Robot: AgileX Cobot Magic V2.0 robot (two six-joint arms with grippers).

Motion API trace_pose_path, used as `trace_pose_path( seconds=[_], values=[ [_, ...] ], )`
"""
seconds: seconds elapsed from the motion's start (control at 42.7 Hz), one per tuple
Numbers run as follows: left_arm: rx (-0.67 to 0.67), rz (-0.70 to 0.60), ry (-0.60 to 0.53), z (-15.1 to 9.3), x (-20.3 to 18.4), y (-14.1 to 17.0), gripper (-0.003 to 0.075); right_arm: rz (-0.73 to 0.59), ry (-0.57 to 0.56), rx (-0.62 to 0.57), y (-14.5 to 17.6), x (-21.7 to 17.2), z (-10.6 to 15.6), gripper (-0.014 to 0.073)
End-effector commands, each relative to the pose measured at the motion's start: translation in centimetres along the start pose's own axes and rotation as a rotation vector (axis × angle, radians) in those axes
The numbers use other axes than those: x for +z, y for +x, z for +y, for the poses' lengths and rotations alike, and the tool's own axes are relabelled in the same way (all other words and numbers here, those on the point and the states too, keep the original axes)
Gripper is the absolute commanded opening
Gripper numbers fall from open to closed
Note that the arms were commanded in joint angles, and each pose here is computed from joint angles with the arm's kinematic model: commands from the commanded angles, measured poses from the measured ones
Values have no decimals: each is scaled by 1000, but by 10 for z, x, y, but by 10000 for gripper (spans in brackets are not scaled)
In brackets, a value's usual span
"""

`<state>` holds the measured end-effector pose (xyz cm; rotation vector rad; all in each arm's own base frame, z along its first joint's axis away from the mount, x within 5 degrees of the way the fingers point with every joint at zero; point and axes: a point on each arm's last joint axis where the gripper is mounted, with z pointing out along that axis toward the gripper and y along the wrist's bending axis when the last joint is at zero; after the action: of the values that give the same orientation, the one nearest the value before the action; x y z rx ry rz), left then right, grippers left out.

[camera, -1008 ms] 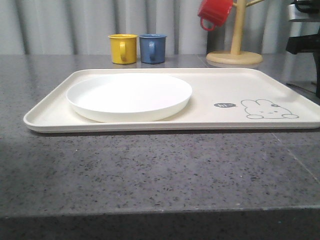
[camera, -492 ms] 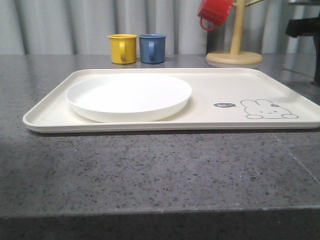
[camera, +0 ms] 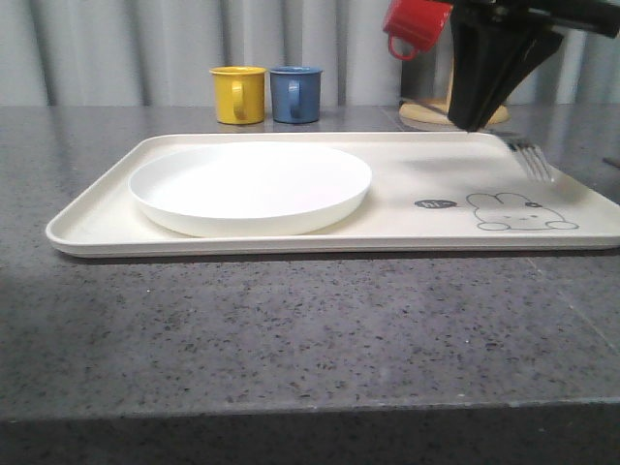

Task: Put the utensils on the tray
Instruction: 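Place the fork on the tray beside the plate and release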

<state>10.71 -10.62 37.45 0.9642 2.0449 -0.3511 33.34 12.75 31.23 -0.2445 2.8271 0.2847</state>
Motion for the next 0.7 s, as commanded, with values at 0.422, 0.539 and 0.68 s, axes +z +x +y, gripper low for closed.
trace_pose_path(
  seconds=[0.422,0.539,0.68],
  values=[
    [-3,-98,-4,0,-7,-12,417,-102,-23,229,-25,29,0,22],
    [-3,-98,-4,0,-7,-12,417,-100,-23,230,-25,30,0,151],
    [-3,-98,-4,0,-7,-12,417,-119,-20,220,-26,24,0,341]
  ],
)
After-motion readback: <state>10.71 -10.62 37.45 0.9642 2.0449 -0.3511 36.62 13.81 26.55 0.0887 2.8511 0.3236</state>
